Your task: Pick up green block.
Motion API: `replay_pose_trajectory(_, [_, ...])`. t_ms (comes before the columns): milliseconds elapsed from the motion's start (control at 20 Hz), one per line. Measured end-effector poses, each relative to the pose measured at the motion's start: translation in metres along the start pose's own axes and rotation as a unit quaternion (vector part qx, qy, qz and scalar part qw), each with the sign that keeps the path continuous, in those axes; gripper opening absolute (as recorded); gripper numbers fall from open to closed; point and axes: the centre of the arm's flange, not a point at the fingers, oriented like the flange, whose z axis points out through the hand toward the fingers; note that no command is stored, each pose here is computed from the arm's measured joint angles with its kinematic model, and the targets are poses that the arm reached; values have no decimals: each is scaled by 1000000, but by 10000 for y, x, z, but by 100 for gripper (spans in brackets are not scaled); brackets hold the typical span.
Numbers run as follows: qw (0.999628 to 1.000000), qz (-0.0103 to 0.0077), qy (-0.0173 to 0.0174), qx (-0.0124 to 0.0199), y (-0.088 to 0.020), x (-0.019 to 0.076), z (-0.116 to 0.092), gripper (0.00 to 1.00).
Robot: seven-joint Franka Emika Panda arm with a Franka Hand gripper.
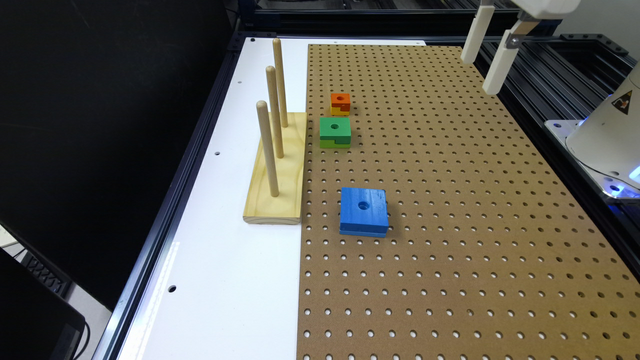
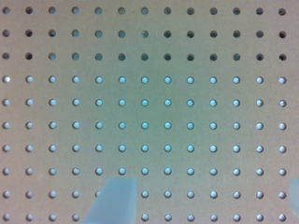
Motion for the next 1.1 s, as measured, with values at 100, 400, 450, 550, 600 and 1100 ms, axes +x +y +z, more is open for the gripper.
replay_pose_trajectory(100, [999999, 1550, 51, 4, 8, 9, 0, 100])
replay_pose_trajectory(400, [999981, 6007, 1129, 3, 60, 62, -4, 100])
replay_pose_trajectory(450, [999977, 6523, 1631, 339, 74, 79, -8, 100])
replay_pose_trajectory(550, [999960, 8155, 3380, 1407, 86, 107, -25, 100])
replay_pose_trajectory(600, [999947, 8679, 4921, 2475, 84, 120, -40, 100])
replay_pose_trajectory(1100, [999629, 9954, 19477, 16224, -121, 383, -62, 100])
